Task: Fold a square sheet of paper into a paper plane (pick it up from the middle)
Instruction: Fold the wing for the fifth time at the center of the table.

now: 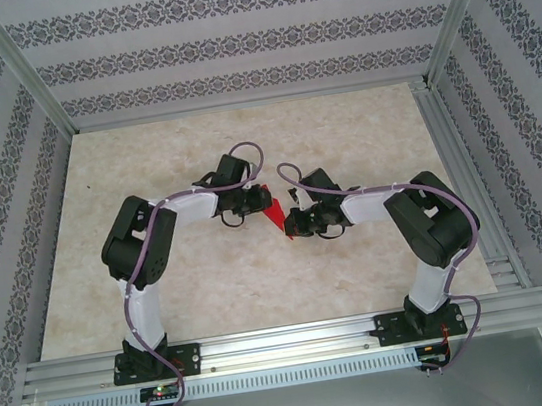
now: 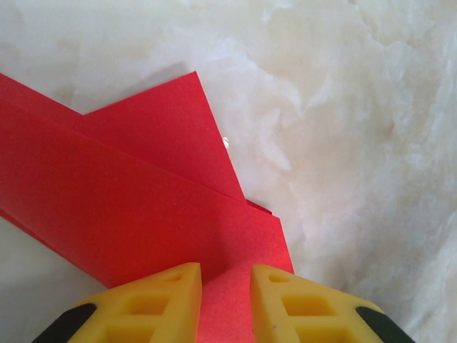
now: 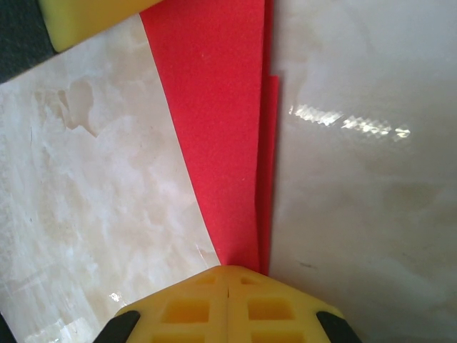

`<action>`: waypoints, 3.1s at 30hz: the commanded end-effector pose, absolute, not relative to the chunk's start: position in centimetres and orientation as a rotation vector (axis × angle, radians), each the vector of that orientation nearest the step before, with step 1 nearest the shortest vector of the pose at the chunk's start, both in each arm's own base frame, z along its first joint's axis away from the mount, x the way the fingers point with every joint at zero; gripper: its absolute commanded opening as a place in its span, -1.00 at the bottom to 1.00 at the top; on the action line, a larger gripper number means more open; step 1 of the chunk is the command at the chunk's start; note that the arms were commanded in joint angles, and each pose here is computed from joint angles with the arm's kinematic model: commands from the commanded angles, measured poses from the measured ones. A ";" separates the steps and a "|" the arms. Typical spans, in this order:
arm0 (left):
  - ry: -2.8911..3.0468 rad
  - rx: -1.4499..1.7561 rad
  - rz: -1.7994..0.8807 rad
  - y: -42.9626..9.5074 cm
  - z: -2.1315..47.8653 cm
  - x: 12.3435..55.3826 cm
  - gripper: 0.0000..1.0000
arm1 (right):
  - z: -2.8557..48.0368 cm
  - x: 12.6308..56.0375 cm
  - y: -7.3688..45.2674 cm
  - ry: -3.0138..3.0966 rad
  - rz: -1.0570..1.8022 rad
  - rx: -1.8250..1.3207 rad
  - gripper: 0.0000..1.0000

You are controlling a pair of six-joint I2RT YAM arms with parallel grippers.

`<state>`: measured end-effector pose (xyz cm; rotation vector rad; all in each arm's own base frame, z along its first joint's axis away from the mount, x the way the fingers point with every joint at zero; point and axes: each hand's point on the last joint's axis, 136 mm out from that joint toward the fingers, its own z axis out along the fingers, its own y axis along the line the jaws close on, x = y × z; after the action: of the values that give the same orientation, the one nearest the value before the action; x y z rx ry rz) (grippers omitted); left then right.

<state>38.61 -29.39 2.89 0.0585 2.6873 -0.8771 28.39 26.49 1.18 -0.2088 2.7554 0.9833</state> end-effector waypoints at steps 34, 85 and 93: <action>2.479 0.313 -0.840 -27.1 6.4 42.7 -0.32 | -4.4 23.2 22.4 3.045 0.792 -0.100 -0.94; 2.540 0.054 -0.650 -22.5 5.8 48.3 -0.34 | -4.9 22.2 22.1 3.069 0.797 -0.076 -0.97; 2.375 0.070 -0.854 -23.2 12.2 43.9 -0.32 | -4.8 22.3 22.5 3.059 0.820 -0.055 -0.97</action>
<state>44.77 -22.06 7.97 0.0545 2.5033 -0.7313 28.33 26.51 1.05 -0.1810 2.7290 1.0269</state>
